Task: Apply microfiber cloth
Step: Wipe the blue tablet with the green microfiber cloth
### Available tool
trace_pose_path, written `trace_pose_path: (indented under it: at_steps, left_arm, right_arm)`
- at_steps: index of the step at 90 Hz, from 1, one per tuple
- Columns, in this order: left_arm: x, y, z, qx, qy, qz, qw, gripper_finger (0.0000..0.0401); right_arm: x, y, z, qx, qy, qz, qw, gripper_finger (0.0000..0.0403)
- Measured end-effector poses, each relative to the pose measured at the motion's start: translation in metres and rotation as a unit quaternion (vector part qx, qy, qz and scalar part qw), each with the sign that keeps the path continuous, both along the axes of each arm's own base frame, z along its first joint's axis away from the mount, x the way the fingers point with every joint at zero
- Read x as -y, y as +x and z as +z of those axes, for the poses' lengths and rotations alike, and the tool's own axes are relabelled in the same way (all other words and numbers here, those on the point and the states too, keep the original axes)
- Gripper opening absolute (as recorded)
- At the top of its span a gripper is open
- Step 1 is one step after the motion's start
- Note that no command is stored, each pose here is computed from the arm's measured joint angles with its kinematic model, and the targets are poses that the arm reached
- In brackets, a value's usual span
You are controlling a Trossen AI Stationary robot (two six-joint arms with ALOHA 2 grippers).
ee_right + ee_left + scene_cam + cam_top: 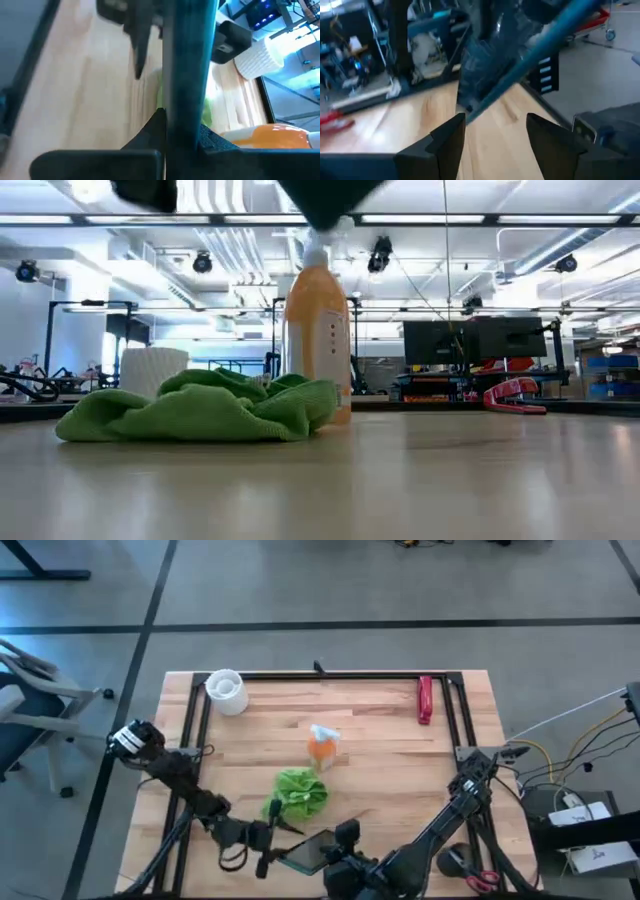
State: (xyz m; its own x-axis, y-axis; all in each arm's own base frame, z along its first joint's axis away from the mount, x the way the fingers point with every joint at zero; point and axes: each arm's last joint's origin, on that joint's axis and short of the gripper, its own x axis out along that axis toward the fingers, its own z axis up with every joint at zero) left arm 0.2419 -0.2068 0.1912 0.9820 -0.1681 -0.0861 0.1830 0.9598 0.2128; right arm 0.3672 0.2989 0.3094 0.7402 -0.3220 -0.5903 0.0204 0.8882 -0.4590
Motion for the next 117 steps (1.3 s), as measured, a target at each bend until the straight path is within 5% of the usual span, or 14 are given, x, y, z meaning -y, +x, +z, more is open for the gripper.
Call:
trace_pose_path:
  at_steps: [36, 63, 86, 117]
  left_arm:
    - [0.012, 0.01, 0.028, 0.047, 0.019, 0.0, 0.999, 0.0144]
    - [0.013, 0.012, 0.032, 0.053, 0.029, -0.001, 0.998, 0.0016]
    - [0.013, 0.011, 0.032, 0.054, 0.037, 0.011, 0.998, 0.0015]
    - [0.017, -0.029, 0.05, 0.012, 0.163, 0.13, 0.978, 0.0008]
  right_arm:
    - [-0.004, 0.005, 0.006, 0.038, 0.028, -0.001, 0.999, 0.0009]
    - [-0.004, 0.006, 0.006, 0.043, 0.036, -0.007, 0.998, 0.0009]
    - [-0.004, 0.006, 0.006, 0.045, 0.042, -0.013, 0.998, 0.0055]
    - [0.004, -0.015, 0.024, -0.003, 0.082, 0.001, 0.997, 0.0139]
